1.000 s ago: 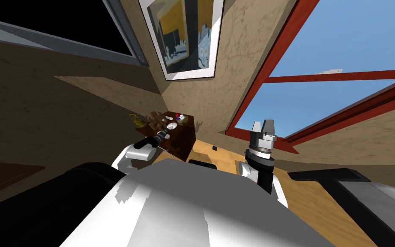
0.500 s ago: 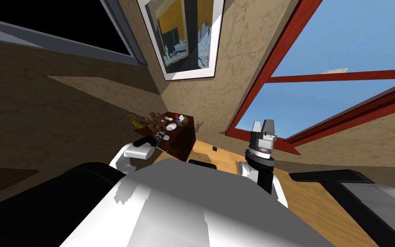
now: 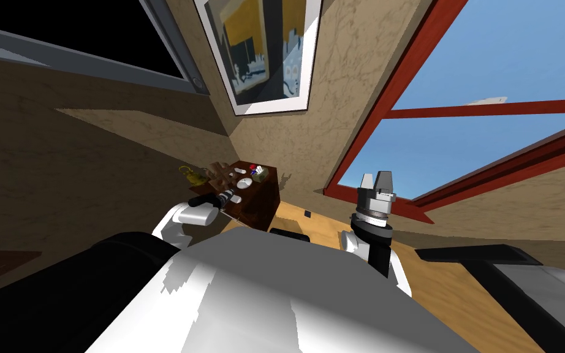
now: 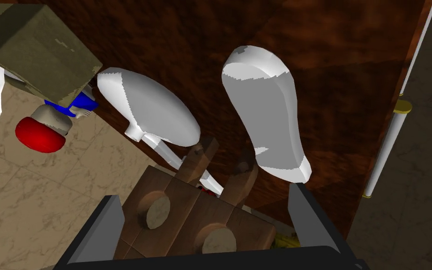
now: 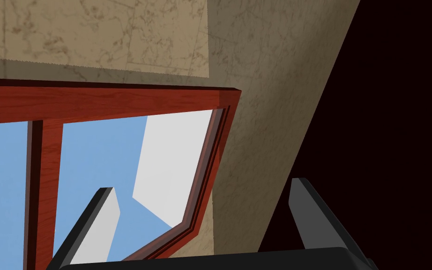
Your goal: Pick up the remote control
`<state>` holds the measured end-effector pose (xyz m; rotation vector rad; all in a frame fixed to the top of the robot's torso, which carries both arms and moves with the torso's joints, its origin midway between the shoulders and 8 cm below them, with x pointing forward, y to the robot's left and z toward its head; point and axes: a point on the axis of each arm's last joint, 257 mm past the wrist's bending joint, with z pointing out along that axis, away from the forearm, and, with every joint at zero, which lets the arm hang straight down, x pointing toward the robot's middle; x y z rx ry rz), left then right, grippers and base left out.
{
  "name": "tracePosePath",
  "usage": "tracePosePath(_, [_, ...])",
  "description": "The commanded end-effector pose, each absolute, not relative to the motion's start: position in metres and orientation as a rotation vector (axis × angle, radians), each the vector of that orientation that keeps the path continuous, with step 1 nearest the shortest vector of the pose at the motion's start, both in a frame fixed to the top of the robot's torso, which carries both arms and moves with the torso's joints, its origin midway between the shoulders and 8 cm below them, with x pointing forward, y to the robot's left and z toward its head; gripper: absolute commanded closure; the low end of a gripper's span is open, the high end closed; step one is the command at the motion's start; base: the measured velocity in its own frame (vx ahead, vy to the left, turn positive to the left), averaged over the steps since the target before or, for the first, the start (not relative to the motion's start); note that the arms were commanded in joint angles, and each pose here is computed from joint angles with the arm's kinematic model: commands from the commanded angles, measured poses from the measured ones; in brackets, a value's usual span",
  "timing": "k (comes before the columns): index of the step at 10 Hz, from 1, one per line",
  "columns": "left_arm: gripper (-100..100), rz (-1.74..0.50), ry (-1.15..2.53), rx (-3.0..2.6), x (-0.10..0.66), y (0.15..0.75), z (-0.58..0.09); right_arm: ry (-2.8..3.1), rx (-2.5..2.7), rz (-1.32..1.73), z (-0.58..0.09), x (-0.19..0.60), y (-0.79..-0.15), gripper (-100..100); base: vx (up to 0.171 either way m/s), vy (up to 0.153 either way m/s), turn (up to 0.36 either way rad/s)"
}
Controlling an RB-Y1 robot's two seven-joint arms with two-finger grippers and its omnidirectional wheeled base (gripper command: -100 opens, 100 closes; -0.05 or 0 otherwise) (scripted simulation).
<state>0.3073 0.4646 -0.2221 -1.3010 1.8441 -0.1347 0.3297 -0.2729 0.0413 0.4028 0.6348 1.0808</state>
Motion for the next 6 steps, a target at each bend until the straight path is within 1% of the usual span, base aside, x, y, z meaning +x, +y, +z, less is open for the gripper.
tracePosePath(1, [-100, -0.101, 1.867, -1.336, 0.300, 0.470, -0.229, 0.635, 0.403, 1.081, 0.041, 0.330, -0.273, 0, 0.065, 0.027, -0.013])
tracePosePath(6, [-100, -0.026, 1.912, -1.428, 0.280, 0.488, -0.240, 0.635, 0.403, 1.081, 0.041, 0.330, -0.273, 0, 0.040, 0.016, -0.008])
